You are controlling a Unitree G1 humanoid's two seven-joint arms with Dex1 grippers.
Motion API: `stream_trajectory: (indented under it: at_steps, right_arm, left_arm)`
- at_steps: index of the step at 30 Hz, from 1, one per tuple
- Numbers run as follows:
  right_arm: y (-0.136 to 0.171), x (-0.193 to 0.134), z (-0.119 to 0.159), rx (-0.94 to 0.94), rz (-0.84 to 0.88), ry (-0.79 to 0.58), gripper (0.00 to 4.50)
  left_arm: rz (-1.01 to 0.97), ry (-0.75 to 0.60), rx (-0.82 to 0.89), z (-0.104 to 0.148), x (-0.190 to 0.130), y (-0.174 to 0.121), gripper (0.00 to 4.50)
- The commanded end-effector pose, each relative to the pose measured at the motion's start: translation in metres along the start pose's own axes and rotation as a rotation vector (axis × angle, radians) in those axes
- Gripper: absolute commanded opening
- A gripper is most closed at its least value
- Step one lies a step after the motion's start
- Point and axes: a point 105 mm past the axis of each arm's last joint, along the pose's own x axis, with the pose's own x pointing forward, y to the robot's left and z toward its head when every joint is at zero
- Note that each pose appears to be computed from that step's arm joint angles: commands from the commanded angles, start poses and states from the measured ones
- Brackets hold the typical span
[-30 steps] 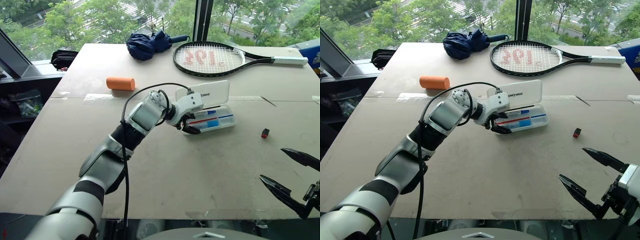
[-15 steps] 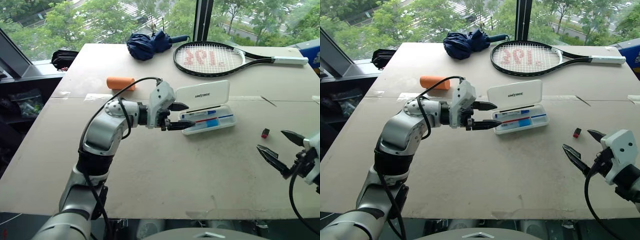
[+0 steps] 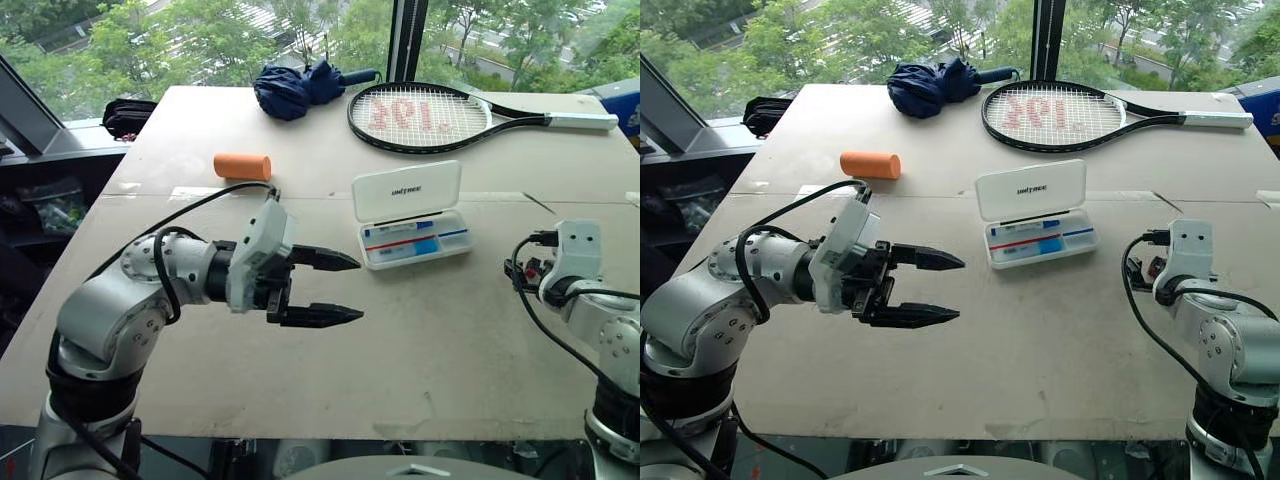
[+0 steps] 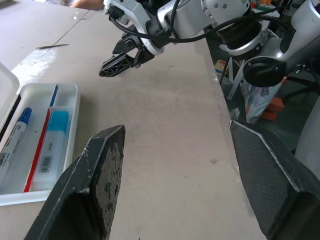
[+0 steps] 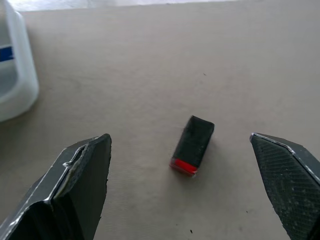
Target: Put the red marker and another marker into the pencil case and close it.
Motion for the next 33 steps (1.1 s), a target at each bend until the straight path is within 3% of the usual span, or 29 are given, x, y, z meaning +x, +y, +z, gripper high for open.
stream_trajectory:
  at_steps: [1,2,5,10,17,20,24,33]
  right_arm:
    - [-0.012,-0.001,0.003,0.025,-0.058,-0.012,3.42]
    - [-0.010,-0.001,0.003,0.028,-0.045,-0.016,3.27]
    - [-0.009,-0.001,0.003,0.035,-0.028,-0.024,2.26]
    - [-0.013,-0.002,0.010,-0.044,0.019,-0.057,0.05]
    - [0.023,-0.021,0.036,-0.419,0.447,-0.182,0.05]
    - [0.042,-0.026,0.033,-0.785,0.675,-0.150,0.05]
    - [0.047,-0.010,0.043,-1.059,0.740,-0.131,0.05]
    - [0.082,0.005,0.075,-1.240,0.936,-0.175,0.05]
  left_arm:
    - [-0.024,-0.009,0.035,0.010,0.002,-0.010,3.41]
    - [-0.028,-0.009,0.035,0.010,0.003,-0.011,3.41]
    - [-0.024,-0.007,0.031,0.009,0.003,-0.011,3.41]
    - [0.022,-0.014,0.011,0.007,0.004,-0.006,3.41]
    - [0.095,-0.009,-0.024,0.001,-0.001,-0.004,3.41]
    - [0.129,0.007,-0.027,-0.003,-0.007,-0.003,3.41]
    - [0.154,0.014,-0.023,-0.003,-0.011,-0.003,3.41]
    - [0.219,0.013,-0.038,-0.003,-0.014,-0.012,3.41]
